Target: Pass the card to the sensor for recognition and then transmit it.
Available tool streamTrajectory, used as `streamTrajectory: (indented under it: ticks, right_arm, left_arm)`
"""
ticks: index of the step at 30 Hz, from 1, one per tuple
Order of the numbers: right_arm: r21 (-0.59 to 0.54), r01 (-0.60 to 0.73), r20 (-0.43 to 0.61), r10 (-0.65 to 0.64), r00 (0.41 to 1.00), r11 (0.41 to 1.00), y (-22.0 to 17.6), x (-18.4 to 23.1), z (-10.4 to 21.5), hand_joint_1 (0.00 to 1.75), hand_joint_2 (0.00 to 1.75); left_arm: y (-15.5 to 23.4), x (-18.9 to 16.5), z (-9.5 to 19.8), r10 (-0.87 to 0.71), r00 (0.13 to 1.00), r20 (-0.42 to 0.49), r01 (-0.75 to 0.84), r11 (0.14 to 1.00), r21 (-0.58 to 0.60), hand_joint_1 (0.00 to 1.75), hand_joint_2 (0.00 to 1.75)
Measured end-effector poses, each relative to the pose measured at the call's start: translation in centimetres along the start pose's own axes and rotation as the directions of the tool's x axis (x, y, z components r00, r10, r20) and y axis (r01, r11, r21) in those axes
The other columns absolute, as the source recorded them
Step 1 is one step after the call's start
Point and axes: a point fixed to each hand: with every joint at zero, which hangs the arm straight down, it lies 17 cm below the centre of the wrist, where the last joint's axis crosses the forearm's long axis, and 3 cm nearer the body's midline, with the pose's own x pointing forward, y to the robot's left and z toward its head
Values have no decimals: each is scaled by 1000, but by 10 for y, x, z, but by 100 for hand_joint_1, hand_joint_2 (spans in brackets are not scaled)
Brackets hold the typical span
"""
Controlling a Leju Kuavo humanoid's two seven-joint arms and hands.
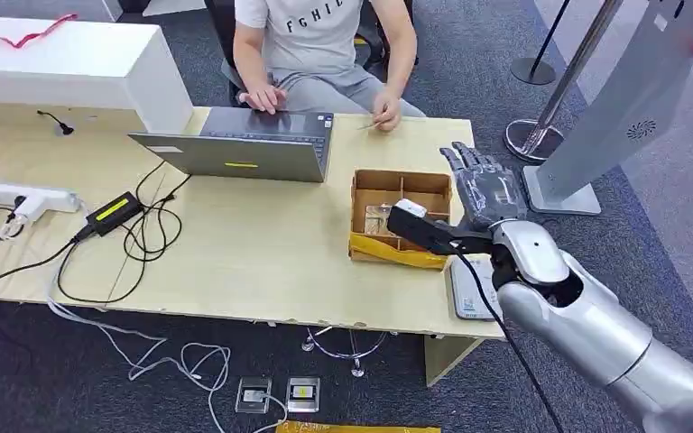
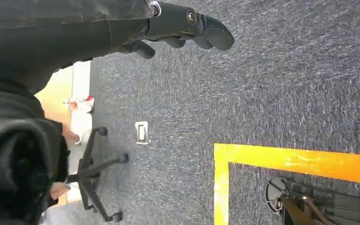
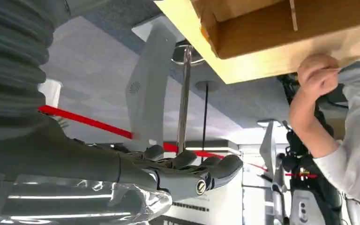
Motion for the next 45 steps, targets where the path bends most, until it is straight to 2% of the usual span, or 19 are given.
streamTrajectory:
  ticks: [9, 14, 24, 36, 45]
  right_arm:
    - [31, 47, 12, -47, 999, 998, 17, 6, 7, 0, 175]
    - [-9, 78, -51, -78, 996, 997, 21, -6, 4, 0, 175]
    - [-18, 93, -97, -95, 991, 995, 38, -16, -3, 0, 175]
    - [-38, 19, -129, -24, 991, 999, 47, -28, -7, 0, 175]
    - [-2, -26, -145, 26, 989, 1000, 66, -34, -1, 0, 175]
  left_arm:
    - [-3, 2, 1, 3, 1000, 7, -3, 1000, -4, 0, 0]
    - [-3, -1, 1, 10, 1000, -8, -10, 1000, -3, 0, 0]
    - [-2, -3, 1, 11, 1000, -23, -11, 1000, -3, 0, 0]
    - [-2, -4, 1, 10, 1000, -29, -10, 1000, 2, 0, 0]
    - [-2, -3, 1, -2, 1000, -22, 2, 1000, 3, 0, 0]
